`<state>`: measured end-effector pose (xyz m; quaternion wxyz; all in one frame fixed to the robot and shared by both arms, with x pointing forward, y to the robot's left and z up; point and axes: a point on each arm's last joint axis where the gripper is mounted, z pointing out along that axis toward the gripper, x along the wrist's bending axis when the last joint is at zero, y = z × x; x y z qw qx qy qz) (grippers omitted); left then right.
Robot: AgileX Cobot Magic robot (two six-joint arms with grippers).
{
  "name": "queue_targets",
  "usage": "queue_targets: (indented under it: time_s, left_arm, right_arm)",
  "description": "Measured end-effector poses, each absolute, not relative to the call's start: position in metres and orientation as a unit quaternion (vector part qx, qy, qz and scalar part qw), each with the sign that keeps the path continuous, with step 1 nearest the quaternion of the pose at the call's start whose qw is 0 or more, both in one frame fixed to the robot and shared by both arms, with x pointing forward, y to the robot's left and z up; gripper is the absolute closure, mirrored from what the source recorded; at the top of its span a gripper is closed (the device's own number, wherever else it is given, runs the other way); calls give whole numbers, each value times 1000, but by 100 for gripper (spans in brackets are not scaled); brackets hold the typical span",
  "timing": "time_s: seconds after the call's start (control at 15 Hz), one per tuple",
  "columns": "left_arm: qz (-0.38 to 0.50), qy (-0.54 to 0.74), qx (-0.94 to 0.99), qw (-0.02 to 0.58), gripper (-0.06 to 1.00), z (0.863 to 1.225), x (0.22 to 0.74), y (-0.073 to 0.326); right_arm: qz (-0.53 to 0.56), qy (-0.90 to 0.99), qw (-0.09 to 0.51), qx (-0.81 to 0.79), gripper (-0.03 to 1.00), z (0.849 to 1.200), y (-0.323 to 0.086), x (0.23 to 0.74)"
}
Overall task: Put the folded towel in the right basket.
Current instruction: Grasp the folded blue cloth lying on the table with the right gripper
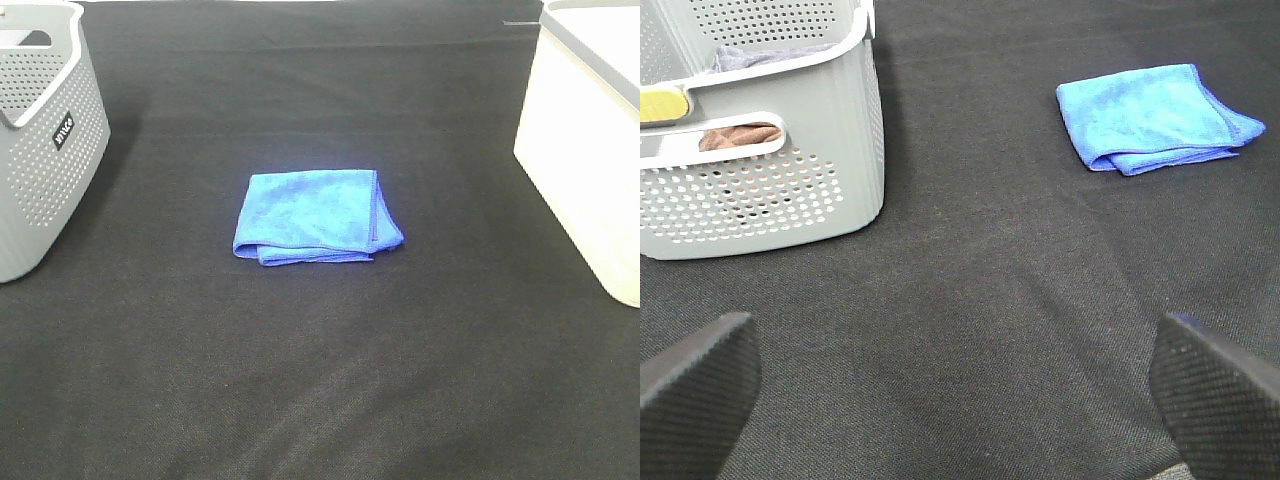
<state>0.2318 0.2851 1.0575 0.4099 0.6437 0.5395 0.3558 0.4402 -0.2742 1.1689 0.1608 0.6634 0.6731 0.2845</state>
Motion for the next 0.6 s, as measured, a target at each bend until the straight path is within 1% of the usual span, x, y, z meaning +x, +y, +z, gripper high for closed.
queue_targets:
  time_s: [0.2,0.27,0.47,0.6]
  left_arm:
    - [356,540,644,410,-5,1057,232,285]
    - [356,540,644,410,-5,1057,232,285]
    - [356,540,644,410,-5,1057,232,285]
    - [356,540,644,410,-5,1057,232,285]
  right_arm:
    - [305,683,65,660,1,1154,-255,496]
    - [320,696,31,642,1,1146,-236,525]
    - [295,732,-26,614,1,1104,-185,583]
    - [282,742,-72,604,1,1065,-159,623]
